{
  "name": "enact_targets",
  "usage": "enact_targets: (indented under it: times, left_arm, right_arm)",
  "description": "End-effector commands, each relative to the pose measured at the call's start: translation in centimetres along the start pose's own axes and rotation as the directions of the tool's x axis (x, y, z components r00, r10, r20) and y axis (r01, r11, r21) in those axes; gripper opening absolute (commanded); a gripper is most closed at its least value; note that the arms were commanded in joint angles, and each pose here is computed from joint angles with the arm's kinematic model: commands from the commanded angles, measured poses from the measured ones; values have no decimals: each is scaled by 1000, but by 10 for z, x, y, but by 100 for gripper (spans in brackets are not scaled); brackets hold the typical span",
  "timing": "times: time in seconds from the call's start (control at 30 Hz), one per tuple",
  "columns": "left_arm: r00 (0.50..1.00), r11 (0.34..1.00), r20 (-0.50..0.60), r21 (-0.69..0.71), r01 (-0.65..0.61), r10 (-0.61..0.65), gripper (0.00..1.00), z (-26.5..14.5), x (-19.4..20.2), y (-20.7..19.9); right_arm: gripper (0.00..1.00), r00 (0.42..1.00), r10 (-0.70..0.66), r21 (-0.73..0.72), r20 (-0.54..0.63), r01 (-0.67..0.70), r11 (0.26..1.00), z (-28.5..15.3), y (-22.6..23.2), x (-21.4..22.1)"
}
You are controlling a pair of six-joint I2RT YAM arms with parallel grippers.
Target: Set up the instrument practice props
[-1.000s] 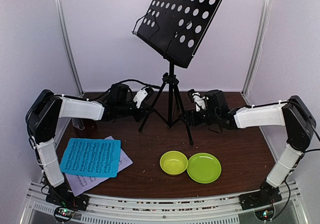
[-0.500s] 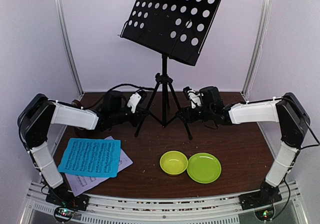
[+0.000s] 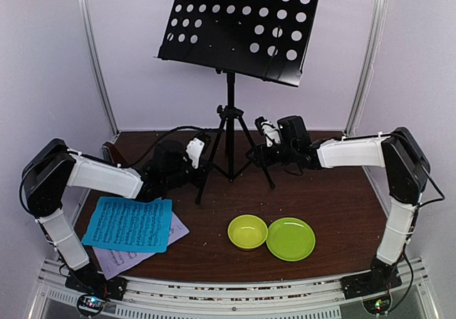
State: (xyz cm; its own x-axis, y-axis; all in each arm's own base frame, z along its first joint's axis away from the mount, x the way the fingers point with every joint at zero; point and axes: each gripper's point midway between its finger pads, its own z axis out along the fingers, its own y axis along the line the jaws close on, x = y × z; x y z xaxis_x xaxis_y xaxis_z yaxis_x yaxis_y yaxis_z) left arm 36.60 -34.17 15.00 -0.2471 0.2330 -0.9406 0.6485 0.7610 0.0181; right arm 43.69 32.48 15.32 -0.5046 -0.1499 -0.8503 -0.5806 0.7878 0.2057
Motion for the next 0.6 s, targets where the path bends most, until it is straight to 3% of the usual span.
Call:
enact_targets:
  times: [0.0,0.2,0.4,0.57]
  left_arm:
    - [994,997,88,47,58,-62,0,2,-28,-43]
    - [991,993,65,26,114,-115,0,8,-24,-51]
    - [998,995,9,75,66,-67,0,6,-13,-58]
    - [997,991,-18,117,70,-68,2,6,-7,-57]
  right_arm:
    - [57,993,-3,60,115,-4,998,0,-21,-39]
    - [54,992,-25,60,120,18,998,-3,-23,-39]
    - [52,990,-46,52,131,39,998,-12,-25,-33]
    - [44,989,-70,56,127,63,996,-18,-26,-32]
